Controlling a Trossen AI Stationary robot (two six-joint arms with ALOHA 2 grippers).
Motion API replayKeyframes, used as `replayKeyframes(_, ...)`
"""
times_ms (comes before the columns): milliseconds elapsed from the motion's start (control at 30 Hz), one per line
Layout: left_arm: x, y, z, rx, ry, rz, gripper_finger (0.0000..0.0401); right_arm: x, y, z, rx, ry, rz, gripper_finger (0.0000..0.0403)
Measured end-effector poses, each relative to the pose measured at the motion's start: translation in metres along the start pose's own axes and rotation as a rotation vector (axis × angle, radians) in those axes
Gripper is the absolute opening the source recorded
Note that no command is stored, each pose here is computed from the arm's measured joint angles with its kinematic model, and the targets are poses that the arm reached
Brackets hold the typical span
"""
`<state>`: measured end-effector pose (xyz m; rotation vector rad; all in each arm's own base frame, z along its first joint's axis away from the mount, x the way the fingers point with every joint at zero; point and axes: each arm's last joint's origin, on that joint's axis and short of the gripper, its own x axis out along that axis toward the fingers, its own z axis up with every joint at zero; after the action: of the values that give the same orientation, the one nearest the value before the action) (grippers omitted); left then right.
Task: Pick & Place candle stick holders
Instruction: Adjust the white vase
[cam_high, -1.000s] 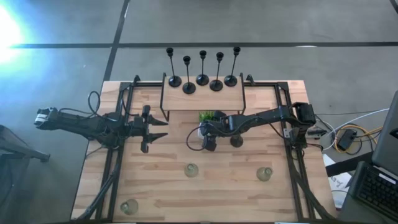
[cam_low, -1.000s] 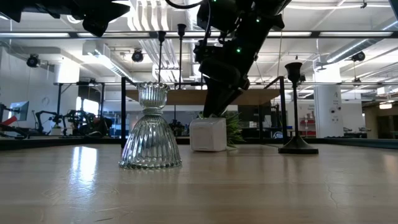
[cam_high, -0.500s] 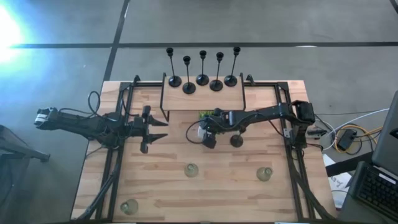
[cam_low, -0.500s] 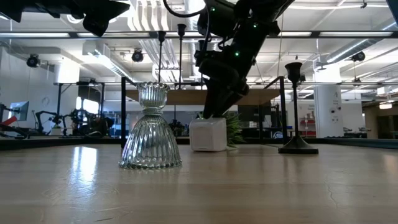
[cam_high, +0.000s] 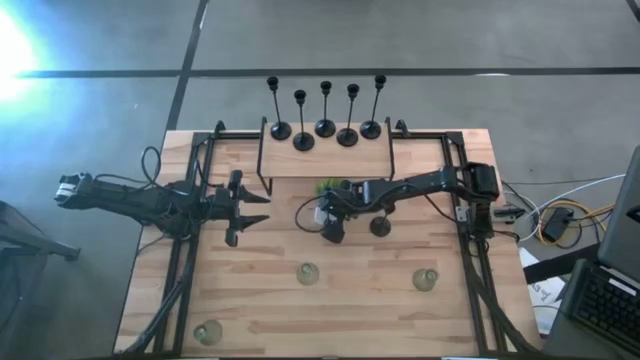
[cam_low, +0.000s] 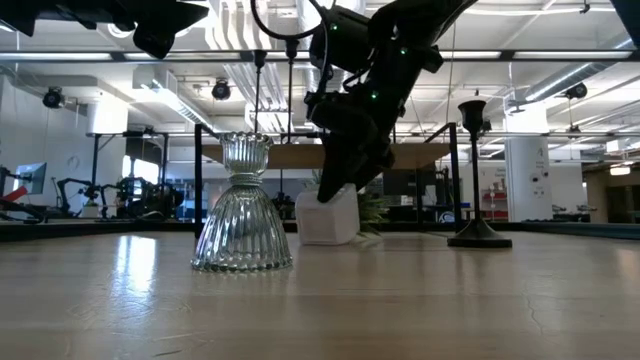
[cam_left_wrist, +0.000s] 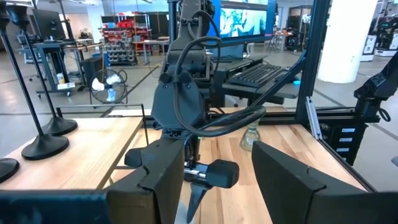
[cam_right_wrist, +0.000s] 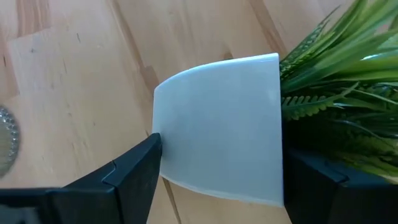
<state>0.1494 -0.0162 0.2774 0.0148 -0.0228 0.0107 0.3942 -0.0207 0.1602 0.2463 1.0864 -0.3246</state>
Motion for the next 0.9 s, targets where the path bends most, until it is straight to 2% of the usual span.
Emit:
replayKeyframes(133, 0.000, 0.000, 0.000, 0.000, 0.000, 0.000, 0.0193, -0.008, 0.001, 0.005, 0.004, -0.021, 0.007, 0.0245)
replayKeyframes(267, 0.000, 0.000, 0.000, 0.000, 0.000, 0.000, 0.0193, -0.018, 0.002, 0.007, 0.011, -0.037, 0.007, 0.0202)
replayKeyframes(633, 0.000, 0.000, 0.000, -0.001, 0.003, 0.000, 0.0193, -0.028, 0.005, 0.006, 0.032, -0.031, 0.044, 0.0025)
replayKeyframes(900, 0.000, 0.000, 0.000, -0.003, 0.004, 0.000, 0.0193, -0.030, 0.019, -0.004, 0.019, 0.031, 0.059, 0.0008)
